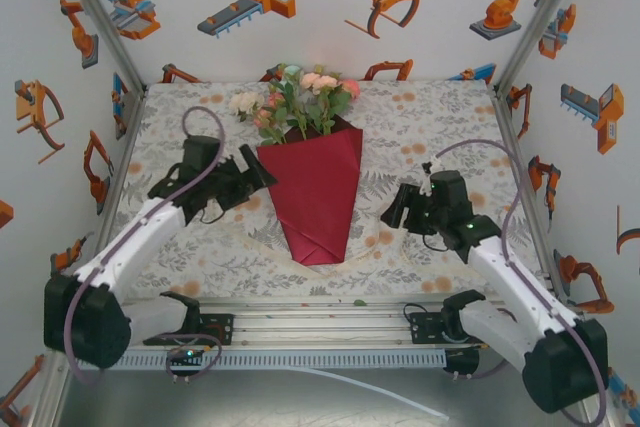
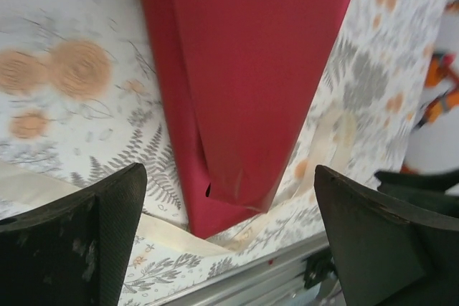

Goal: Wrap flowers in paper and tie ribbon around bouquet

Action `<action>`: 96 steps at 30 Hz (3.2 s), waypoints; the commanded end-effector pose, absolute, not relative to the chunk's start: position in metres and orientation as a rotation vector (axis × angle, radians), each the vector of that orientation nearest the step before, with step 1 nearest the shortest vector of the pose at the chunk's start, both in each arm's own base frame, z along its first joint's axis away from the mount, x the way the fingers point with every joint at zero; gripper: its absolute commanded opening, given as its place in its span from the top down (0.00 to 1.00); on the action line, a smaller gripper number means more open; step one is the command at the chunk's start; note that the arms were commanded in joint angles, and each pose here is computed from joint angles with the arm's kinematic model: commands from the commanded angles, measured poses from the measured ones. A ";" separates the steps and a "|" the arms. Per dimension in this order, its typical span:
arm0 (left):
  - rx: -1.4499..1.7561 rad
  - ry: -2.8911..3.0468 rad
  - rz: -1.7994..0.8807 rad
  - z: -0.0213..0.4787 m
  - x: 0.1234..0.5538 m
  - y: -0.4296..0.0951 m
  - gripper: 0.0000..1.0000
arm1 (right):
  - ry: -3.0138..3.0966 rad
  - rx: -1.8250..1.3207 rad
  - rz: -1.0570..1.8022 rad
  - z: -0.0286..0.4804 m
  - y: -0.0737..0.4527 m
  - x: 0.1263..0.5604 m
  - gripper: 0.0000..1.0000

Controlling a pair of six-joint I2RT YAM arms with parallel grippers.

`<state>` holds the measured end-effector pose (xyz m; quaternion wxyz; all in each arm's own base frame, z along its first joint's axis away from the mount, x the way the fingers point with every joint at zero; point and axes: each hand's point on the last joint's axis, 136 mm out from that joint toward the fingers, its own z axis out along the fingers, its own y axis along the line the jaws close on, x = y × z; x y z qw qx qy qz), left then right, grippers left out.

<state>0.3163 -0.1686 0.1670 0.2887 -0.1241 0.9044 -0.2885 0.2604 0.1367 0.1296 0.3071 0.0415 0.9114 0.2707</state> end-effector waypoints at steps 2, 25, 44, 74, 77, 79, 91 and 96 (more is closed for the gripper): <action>-0.255 2.443 -0.663 0.139 0.331 -0.178 0.09 | 2.329 0.158 0.959 0.141 0.171 0.284 0.37; -0.259 2.630 -0.809 0.024 0.337 -0.212 0.49 | 2.522 0.175 0.920 0.045 0.226 0.328 0.41; -0.255 2.490 -0.980 0.094 0.350 -0.220 0.98 | 2.454 0.107 1.006 0.092 0.244 0.328 0.91; -0.325 2.538 -0.719 0.080 0.310 -0.173 0.43 | 2.408 0.141 0.634 0.112 0.196 0.271 0.59; -0.334 2.517 -0.611 0.092 0.309 -0.155 0.36 | 2.343 0.187 0.505 0.129 0.163 0.266 0.52; -0.334 2.495 -0.578 0.101 0.308 -0.146 0.34 | 2.304 0.218 0.441 0.137 0.143 0.261 0.51; -0.054 2.295 -0.772 0.175 0.300 -0.165 0.32 | 2.304 0.543 0.214 0.125 0.059 0.232 0.35; 0.013 2.238 -0.822 0.192 0.293 -0.170 0.32 | 2.422 0.453 0.210 0.098 0.070 0.230 0.34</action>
